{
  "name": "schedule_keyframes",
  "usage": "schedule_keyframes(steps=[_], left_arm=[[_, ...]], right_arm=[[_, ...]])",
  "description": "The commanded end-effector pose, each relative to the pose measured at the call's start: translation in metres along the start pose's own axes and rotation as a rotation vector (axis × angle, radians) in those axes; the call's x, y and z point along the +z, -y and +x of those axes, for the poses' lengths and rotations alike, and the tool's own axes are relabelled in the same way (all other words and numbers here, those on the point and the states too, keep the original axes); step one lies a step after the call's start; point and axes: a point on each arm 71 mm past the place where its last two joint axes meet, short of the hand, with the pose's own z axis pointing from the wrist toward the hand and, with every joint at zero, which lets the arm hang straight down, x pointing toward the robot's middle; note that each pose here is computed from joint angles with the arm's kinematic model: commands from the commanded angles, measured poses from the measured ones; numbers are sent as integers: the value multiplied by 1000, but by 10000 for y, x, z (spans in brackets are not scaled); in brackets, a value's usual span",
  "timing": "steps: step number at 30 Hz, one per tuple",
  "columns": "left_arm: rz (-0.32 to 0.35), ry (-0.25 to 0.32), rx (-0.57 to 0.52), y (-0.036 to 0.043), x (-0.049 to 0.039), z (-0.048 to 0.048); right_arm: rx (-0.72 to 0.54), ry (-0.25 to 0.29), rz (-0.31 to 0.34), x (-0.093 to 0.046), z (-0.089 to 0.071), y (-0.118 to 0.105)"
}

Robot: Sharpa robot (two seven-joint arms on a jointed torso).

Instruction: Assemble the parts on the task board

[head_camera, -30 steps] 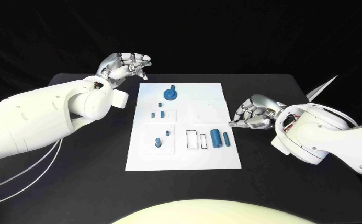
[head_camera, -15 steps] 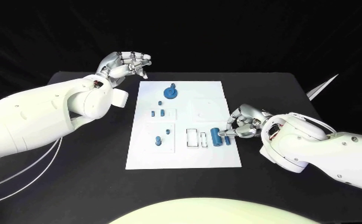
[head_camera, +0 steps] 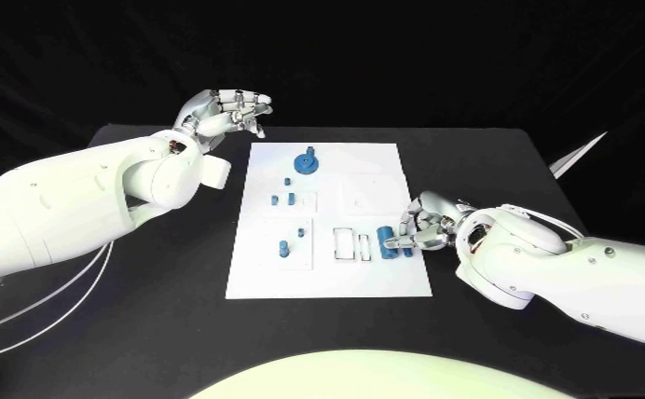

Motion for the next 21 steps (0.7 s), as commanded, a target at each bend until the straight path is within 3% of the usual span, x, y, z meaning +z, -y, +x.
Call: schedule_keyframes(steps=[1,12,21], left_arm=[[2,-6,-3,6,1,14],[1,-6,-3,6,-2,9],[0,-4,-2,7,-8,-1]], right_arm=[[-10,-6,-1,17,30,-16],[-17,-24,-2,72,97,-66],[-72,-73,27,133,159,-45]])
